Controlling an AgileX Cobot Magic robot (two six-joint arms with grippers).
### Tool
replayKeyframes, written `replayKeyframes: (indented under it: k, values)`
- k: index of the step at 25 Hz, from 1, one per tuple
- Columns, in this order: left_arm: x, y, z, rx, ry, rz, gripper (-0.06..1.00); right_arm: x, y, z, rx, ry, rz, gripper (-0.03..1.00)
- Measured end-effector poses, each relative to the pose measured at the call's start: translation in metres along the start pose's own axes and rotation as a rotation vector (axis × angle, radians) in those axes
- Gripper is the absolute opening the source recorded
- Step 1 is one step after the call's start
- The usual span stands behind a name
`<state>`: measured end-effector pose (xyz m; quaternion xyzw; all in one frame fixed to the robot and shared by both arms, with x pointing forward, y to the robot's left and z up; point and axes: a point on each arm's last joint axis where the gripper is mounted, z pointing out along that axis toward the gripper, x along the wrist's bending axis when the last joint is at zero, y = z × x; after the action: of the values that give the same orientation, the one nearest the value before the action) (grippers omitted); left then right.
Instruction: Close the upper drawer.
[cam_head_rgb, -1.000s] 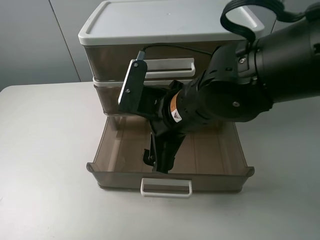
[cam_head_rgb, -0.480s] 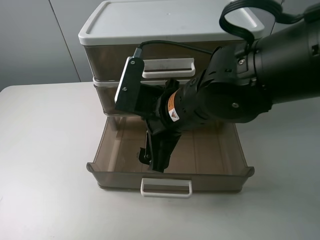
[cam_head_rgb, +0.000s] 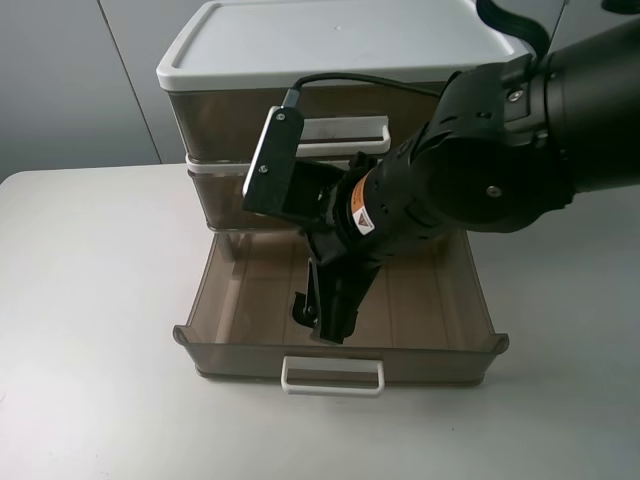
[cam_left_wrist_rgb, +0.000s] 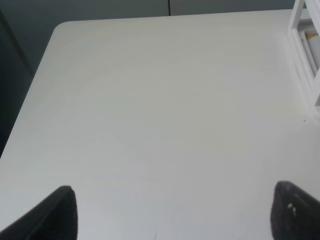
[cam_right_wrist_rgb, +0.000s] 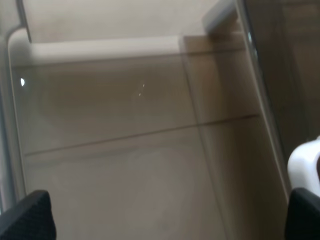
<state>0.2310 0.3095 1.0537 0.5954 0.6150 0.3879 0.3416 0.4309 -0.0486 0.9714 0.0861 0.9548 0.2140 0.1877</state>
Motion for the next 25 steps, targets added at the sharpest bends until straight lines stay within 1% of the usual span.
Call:
replayKeyframes:
  k: [10,15,20,25]
  values:
    - [0.0,0.0,0.0,0.0,0.0,0.0,0.74,-0.0013,0.0008,0.0,-0.009,-0.015,-0.031,0.7]
    - [0.0,0.0,0.0,0.0,0.0,0.0,0.74,0.0002,0.0009,0.0076,-0.012,-0.008,-0.048,0.7]
    - [0.0,0.0,0.0,0.0,0.0,0.0,0.74,-0.0015,0.0058,0.0088,-0.069,-0.024,-0.064,0.7]
    - [0.0,0.0,0.0,0.0,0.0,0.0,0.74,-0.0026,0.0067,0.0087,-0.083,-0.029,-0.069,0.7]
